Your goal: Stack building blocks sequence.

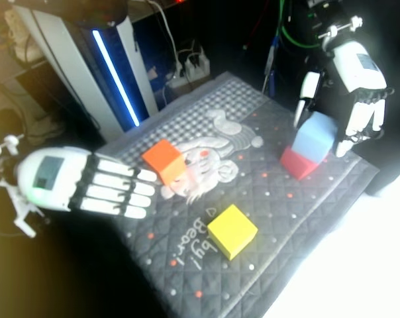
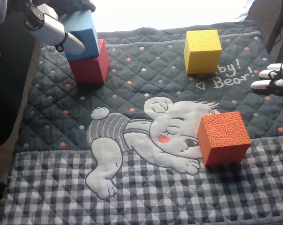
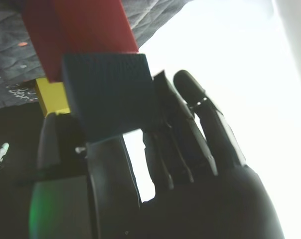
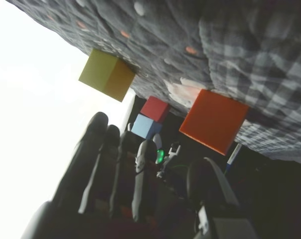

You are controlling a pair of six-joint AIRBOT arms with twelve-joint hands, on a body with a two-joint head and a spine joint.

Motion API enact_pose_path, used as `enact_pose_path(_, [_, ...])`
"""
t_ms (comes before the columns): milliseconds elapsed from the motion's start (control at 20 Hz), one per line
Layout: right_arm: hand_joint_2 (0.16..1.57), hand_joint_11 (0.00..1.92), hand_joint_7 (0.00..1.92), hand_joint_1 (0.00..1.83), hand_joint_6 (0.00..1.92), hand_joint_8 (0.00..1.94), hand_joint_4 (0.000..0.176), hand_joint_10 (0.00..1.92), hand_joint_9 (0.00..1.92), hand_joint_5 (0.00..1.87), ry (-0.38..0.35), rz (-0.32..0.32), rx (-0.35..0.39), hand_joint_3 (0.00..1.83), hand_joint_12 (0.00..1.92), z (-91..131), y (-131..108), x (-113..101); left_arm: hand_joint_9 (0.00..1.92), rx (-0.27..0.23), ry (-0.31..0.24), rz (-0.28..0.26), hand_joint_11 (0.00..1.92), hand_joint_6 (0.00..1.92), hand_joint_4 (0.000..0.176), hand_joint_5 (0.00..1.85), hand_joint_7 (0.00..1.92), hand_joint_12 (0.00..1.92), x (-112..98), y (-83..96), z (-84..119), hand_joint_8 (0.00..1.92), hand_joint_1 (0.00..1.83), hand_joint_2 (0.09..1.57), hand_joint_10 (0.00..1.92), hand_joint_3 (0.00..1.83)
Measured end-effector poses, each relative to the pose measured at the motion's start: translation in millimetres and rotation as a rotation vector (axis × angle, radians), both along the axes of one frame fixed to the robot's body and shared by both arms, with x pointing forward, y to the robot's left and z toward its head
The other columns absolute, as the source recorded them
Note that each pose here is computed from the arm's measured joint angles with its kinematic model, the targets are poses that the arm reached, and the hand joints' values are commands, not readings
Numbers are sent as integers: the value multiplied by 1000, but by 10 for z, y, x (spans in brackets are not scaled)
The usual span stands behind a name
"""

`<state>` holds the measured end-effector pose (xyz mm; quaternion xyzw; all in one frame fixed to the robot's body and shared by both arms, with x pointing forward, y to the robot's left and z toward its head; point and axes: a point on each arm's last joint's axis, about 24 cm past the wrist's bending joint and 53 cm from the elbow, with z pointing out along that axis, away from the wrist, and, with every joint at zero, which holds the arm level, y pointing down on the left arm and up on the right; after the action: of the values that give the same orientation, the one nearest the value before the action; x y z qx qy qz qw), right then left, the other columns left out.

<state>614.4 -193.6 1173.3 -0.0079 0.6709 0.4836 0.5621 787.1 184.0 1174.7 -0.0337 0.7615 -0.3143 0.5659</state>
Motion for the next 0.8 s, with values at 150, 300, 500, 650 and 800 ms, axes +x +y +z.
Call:
enact_pose_path(150, [1312, 359, 360, 675, 3, 1, 47, 1, 317, 435, 1, -2, 1, 0, 0, 1, -3, 2, 463, 4, 7, -8, 150, 0, 26, 470, 420, 1000, -30, -20, -44, 0, 1003, 918, 0, 7])
enact_pose_path(300, [1308, 371, 361, 694, 4, 1, 48, 2, 320, 444, 8, -4, -4, 0, 5, -31, -16, -5, 306, 0, 5, -14, 9, 0, 77, 406, 347, 960, -48, -38, -36, 0, 902, 910, 0, 2])
enact_pose_path(500, [1297, 391, 383, 722, 6, 6, 55, 4, 333, 457, 8, -5, -3, 0, 11, -29, -19, -3, 111, -2, -50, -52, 0, 0, 162, 161, 100, 643, -234, -87, 135, 0, 741, 867, 1, 0])
enact_pose_path(650, [1294, 382, 368, 714, 3, 0, 71, 0, 320, 455, 2, 2, 4, 0, 6, -8, -4, -20, 2, -24, -123, -88, 0, 0, 176, 5, 1, 378, -420, -98, 379, 0, 584, 856, 0, 0])
enact_pose_path(800, [1256, 378, 317, 704, 0, 0, 51, 0, 284, 394, -16, 14, 6, 0, 2, 68, 25, -38, 0, -79, -185, -118, 0, 0, 176, 0, 0, 3, -713, -28, 579, 0, 617, 801, 0, 3])
